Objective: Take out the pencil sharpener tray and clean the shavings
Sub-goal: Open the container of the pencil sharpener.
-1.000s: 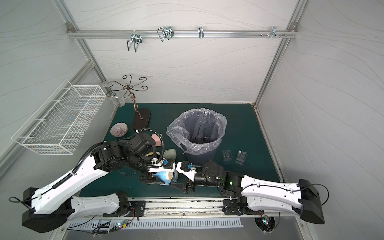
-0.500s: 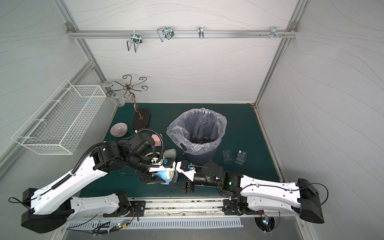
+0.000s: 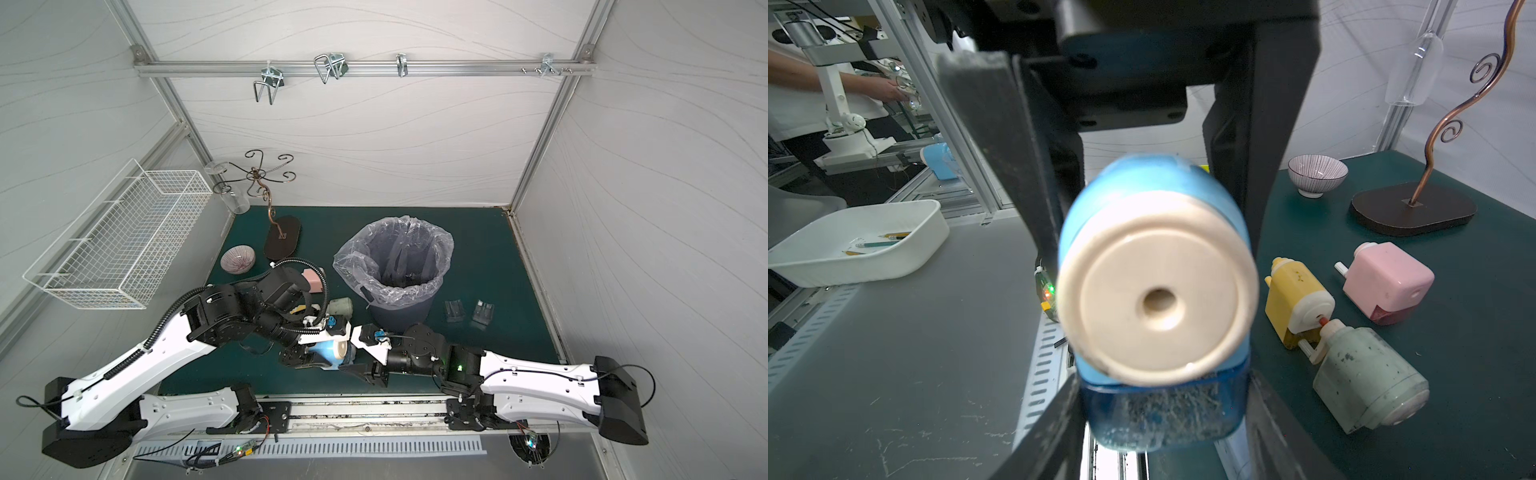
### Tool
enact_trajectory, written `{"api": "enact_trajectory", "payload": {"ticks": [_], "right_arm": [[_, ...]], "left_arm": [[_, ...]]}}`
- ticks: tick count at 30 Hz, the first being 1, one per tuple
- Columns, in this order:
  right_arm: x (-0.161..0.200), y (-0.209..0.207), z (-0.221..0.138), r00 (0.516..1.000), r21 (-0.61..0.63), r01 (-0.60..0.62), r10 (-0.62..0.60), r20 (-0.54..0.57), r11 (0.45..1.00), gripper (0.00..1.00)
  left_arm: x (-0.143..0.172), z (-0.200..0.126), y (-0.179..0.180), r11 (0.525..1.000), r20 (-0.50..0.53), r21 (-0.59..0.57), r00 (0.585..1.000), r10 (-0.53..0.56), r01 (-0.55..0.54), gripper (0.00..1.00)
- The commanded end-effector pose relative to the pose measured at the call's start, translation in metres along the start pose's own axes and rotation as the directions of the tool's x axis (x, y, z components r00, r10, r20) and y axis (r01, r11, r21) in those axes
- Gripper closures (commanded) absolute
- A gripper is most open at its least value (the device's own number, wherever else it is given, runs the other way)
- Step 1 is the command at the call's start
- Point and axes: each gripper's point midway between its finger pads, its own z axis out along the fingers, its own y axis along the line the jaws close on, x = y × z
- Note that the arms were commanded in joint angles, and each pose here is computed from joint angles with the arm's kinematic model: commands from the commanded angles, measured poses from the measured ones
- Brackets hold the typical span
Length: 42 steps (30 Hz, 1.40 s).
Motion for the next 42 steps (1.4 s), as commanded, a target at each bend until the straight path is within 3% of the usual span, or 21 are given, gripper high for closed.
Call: {"api": "enact_trajectory", "payload": {"ticks": [1,26,42], "right_arm": [[-0.006,-0.006,-0.001,0.999,0.034,-0.043,0.043,0.013,0.998,1.0],[0.002,-0.014,-0.032,0.999,0.104,-0.025,0.023,0.022,0.994,1.0],[-0.006,-0.011,-0.063,1.0,0.116,-0.011,0.008,0.029,0.993,1.0]], "left_arm": [[-0.005,-0.006,-0.004,1.0,0.032,0.0,0.999,0.03,-0.03,1.0],[0.012,0.0,-0.009,1.0,-0.017,0.01,1.0,-0.007,0.007,1.0],[0.032,-0.012,-0.012,0.998,-0.032,-0.068,0.999,-0.017,0.015,1.0]]}}
